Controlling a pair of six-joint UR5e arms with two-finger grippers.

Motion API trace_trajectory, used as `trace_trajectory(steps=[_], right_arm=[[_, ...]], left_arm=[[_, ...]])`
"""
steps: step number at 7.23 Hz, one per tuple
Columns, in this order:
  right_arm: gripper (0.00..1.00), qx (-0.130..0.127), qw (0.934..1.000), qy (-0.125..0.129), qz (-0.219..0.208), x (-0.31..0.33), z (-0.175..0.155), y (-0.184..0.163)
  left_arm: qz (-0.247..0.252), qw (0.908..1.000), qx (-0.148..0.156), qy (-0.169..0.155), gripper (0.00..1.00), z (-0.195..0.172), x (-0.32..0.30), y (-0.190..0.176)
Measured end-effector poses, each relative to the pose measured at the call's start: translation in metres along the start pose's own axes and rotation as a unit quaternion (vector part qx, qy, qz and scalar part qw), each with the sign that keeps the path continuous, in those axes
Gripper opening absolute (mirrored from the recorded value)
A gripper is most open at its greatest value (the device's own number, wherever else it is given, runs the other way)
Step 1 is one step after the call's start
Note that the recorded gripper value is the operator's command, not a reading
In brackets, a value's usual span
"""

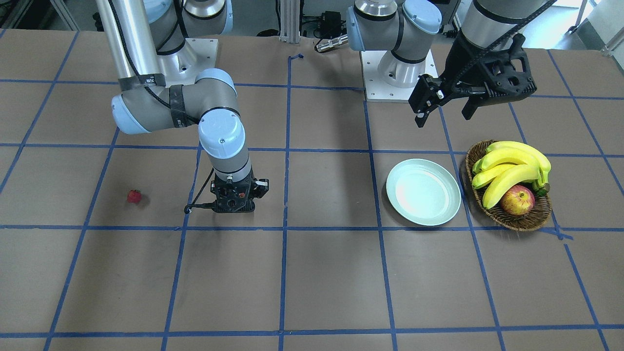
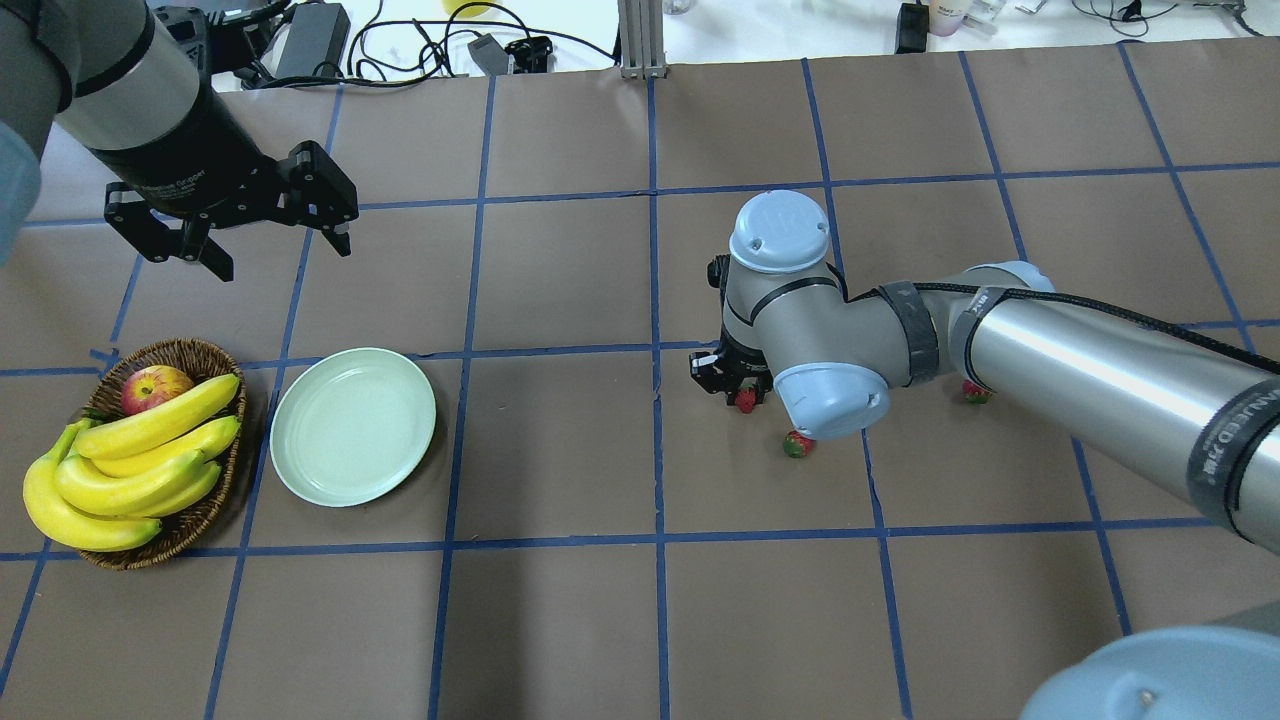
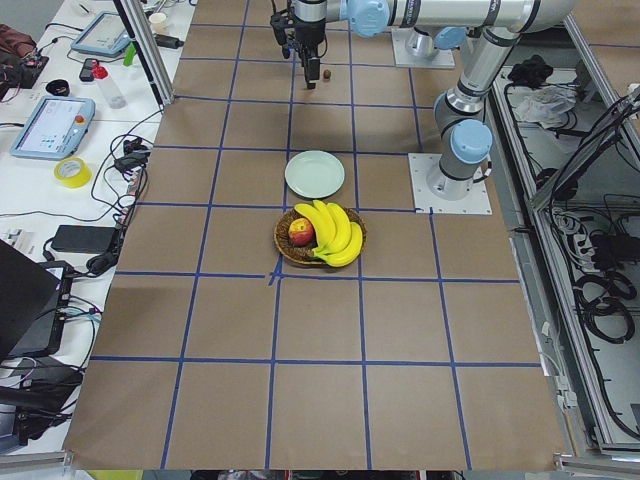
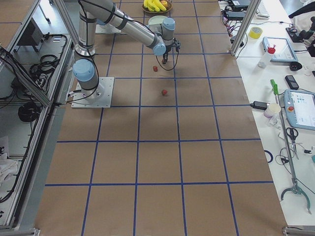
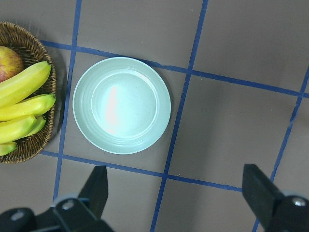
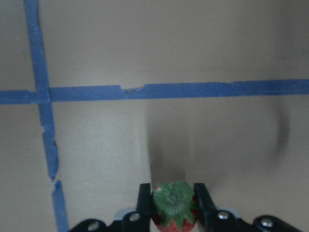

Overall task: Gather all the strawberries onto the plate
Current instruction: 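Lower the right gripper onto the strawberry nearest the plate and grasp it, then carry the strawberry toward the plate and release it beside the plate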

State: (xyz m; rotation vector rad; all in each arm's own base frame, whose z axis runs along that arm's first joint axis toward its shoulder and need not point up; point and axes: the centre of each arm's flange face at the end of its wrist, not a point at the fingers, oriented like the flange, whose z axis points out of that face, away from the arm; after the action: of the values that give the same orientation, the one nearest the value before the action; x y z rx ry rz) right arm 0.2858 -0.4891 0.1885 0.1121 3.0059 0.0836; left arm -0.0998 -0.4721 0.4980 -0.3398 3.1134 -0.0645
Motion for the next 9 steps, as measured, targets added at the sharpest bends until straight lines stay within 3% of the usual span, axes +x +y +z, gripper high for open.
trace_trajectory(steps=[1,3,4,5,6,7,8,9], right_arm=[[0.0,-0.017,0.998,-0.051,0.035,-0.026,-0.002,0.006],[0.01,-0.049,0.9891,-0.102,0.094,-0.072,0.0,0.016],[0.17,-0.061,0.9867,-0.11,0.102,-0.096,0.009,0.019],[0.9,-0.069,0.9863,-0.112,0.1,-0.117,0.018,0.02],[1.0,-0.07,0.9869,-0.11,0.095,-0.131,0.024,0.02],[1.0,-0.068,0.9873,-0.11,0.092,-0.138,0.022,0.019],[1.0,-0.053,0.9892,-0.104,0.088,-0.14,0.013,0.016],[1.0,-0.028,0.9932,-0.078,0.082,-0.135,-0.001,0.013]], left_arm=[[0.0,1.0,0.0,0.001,1.0,0.0,0.0,0.0],[0.0,1.0,-0.001,0.001,1.0,0.001,0.0,0.0],[0.0,1.0,-0.001,0.0,1.0,0.001,0.0,0.0],[0.001,1.0,-0.002,0.0,1.0,0.001,0.001,0.001],[0.002,1.0,-0.003,0.0,1.0,0.002,0.002,0.002],[0.003,1.0,-0.005,0.0,1.0,0.003,0.002,0.002],[0.003,1.0,-0.006,0.0,1.0,0.005,0.002,0.002],[0.003,1.0,-0.007,-0.001,1.0,0.006,0.003,0.002]])
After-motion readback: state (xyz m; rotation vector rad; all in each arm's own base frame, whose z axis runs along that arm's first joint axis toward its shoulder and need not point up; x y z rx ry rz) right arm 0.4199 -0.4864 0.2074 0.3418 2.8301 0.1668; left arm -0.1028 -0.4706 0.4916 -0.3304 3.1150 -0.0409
